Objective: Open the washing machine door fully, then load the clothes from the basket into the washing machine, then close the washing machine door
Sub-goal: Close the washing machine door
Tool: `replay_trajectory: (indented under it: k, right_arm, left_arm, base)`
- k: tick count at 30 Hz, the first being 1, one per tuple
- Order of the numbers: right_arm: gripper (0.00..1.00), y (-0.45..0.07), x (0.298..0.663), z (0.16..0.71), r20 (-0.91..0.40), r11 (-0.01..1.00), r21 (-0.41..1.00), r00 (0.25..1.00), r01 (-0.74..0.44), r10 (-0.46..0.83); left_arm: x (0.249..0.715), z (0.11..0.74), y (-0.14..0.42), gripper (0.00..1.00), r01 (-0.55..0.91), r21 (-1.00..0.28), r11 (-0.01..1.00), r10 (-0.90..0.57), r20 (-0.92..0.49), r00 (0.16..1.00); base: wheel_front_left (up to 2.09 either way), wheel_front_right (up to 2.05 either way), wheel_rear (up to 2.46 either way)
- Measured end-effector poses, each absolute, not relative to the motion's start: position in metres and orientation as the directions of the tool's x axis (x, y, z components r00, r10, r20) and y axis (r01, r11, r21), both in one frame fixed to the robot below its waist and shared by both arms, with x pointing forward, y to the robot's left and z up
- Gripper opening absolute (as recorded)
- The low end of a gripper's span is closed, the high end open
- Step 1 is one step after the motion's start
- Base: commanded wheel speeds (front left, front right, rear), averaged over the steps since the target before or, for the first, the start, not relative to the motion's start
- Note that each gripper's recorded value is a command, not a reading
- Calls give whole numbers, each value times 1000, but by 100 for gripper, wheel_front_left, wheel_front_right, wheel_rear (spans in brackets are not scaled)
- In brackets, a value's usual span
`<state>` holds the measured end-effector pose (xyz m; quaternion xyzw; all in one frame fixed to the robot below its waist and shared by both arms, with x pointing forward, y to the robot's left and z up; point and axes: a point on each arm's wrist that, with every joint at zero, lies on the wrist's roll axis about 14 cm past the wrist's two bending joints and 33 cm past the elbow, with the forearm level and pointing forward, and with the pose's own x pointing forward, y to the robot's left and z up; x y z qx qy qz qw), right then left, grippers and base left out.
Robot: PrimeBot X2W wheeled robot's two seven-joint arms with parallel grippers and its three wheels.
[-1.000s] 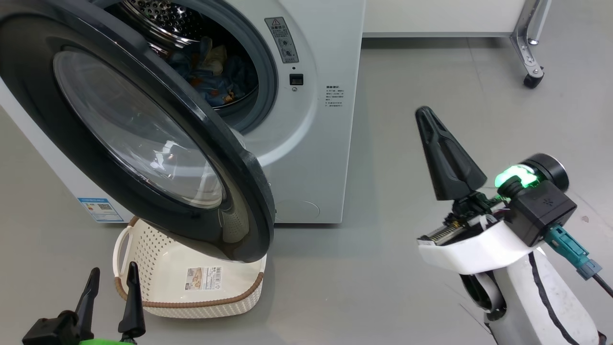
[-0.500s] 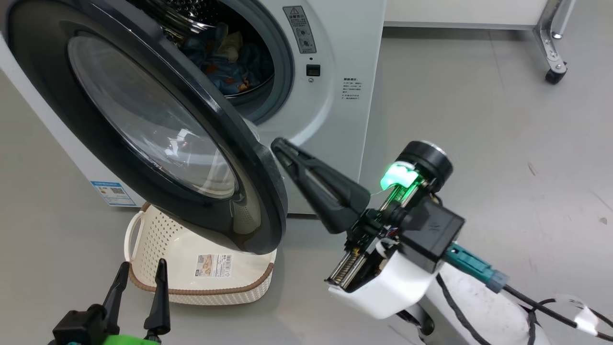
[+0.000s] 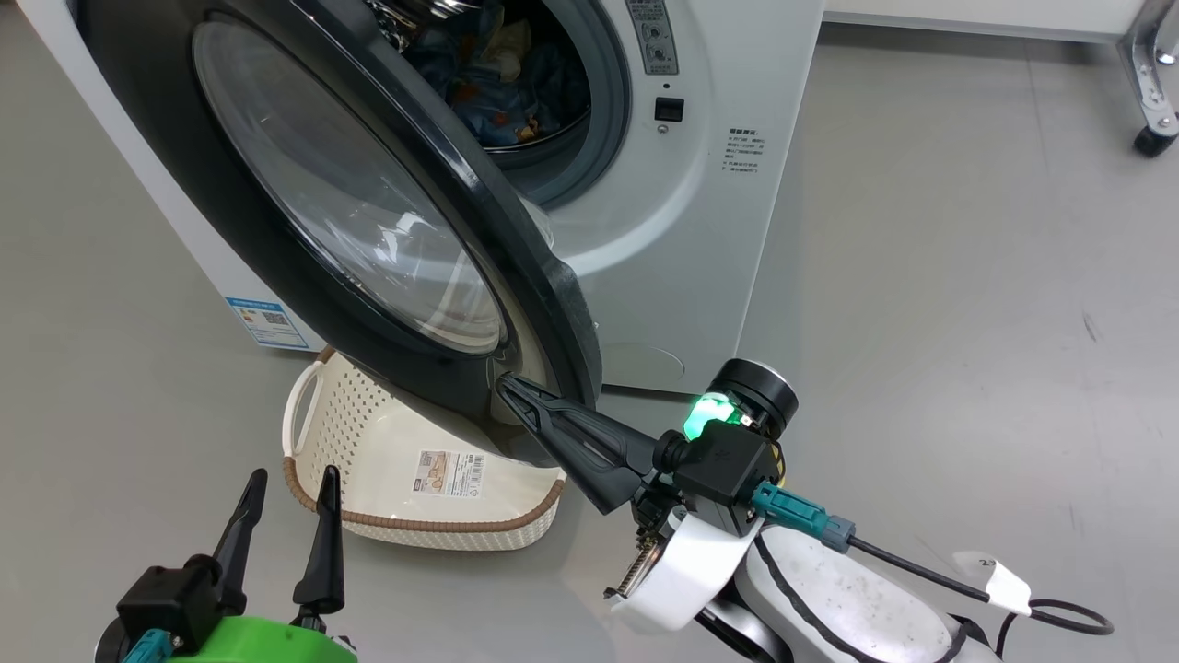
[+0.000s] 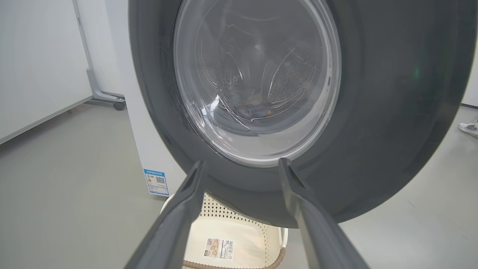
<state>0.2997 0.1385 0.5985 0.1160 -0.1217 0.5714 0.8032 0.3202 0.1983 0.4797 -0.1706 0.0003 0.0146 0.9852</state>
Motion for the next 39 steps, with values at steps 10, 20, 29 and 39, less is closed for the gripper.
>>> replay_trajectory:
  k: [10,20,29,39]
  right_arm:
    - [0,141,318,567,250,343,107,359,-933,899]
    - [0,146,330,550,216,345,141,369,-928,904]
    - [0,151,344,545,213,341,167,372,-925,904]
    - [0,148,360,540,210,361,188,397,-913,894]
  left_arm:
    - [323,480,197,100,-31,-338,941,30,-8,1000]
    - [326,482,198,100,-48,-348,936,50,-3,999]
    - [326,478,210,100,-91,-345,934,90,-21,996]
    - [329,472,210,100,-103,-348,932,95,-40,995]
  base:
    - [0,0,0]
    - [0,0,0]
    - [0,0,0]
    - [0,0,0]
